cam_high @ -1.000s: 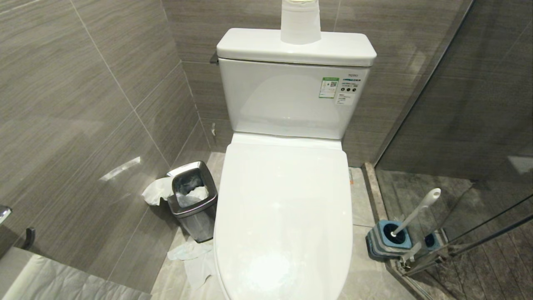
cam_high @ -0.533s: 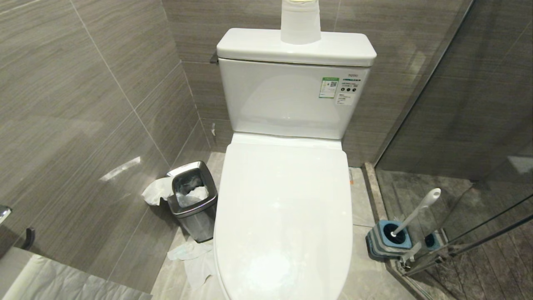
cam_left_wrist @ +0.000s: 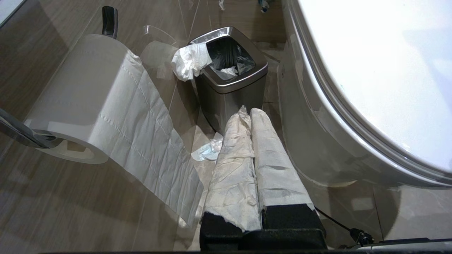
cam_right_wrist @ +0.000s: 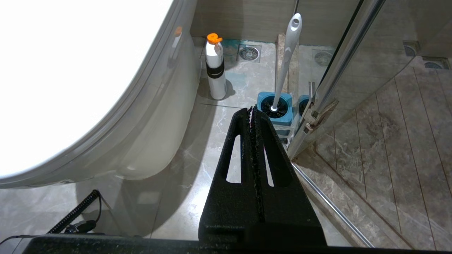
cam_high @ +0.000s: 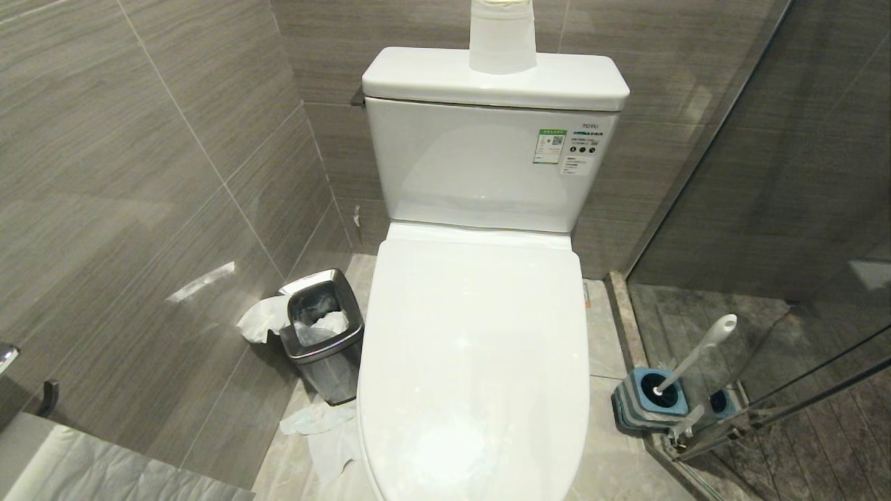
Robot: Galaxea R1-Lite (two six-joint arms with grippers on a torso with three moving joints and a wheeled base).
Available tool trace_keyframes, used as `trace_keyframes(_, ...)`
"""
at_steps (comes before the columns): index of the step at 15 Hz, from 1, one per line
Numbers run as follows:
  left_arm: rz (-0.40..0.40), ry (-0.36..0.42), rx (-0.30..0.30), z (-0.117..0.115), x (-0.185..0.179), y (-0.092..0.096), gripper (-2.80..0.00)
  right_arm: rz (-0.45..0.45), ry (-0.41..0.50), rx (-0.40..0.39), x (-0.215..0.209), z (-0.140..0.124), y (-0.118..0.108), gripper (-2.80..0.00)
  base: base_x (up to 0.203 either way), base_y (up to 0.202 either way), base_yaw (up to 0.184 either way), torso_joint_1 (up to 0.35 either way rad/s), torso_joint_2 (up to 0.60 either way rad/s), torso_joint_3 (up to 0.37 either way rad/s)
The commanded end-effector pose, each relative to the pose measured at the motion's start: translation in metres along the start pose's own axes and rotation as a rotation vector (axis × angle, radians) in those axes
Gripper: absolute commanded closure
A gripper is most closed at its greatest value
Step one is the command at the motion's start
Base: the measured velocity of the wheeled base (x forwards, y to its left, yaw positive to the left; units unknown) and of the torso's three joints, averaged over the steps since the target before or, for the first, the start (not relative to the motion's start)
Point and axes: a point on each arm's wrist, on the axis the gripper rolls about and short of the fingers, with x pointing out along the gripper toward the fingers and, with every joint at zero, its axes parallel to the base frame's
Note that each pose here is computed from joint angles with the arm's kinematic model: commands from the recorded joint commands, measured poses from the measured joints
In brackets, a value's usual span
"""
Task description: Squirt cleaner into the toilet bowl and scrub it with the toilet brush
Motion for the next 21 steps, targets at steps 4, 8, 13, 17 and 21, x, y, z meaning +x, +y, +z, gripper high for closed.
trace_keyframes(4, 0.000, 0.002, 0.000, -0.0004, 0.0001, 0.0000, 0.00, 0.000, 0.001, 0.001, 0.0000, -0.0001, 0.0000, 0.00, 0.000, 0.000, 0.000, 0.000, 0.00, 0.000)
trace_keyframes(8, 0.000, 0.003, 0.000, -0.0004, 0.0002, 0.0000, 0.00, 0.000, 0.000, 0.001, 0.0000, 0.0001, 0.0000, 0.00, 0.000, 0.000, 0.000, 0.000, 0.00, 0.000)
trace_keyframes(13, 0.000, 0.003, 0.000, -0.0004, 0.0002, 0.0000, 0.00, 0.000, 0.001, 0.001, 0.0000, -0.0001, 0.0000, 0.00, 0.000, 0.000, 0.000, 0.000, 0.00, 0.000)
trace_keyframes(17, 0.000, 0.003, 0.000, -0.0005, 0.0002, 0.0000, 0.00, 0.000, 0.001, 0.001, 0.0000, -0.0001, 0.0000, 0.00, 0.000, 0.000, 0.000, 0.000, 0.00, 0.000)
trace_keyframes(21, 0.000, 0.002, 0.000, -0.0004, 0.0001, 0.0000, 0.00, 0.000, 0.001, 0.001, 0.0000, -0.0001, 0.0000, 0.00, 0.000, 0.000, 0.000, 0.000, 0.00, 0.000)
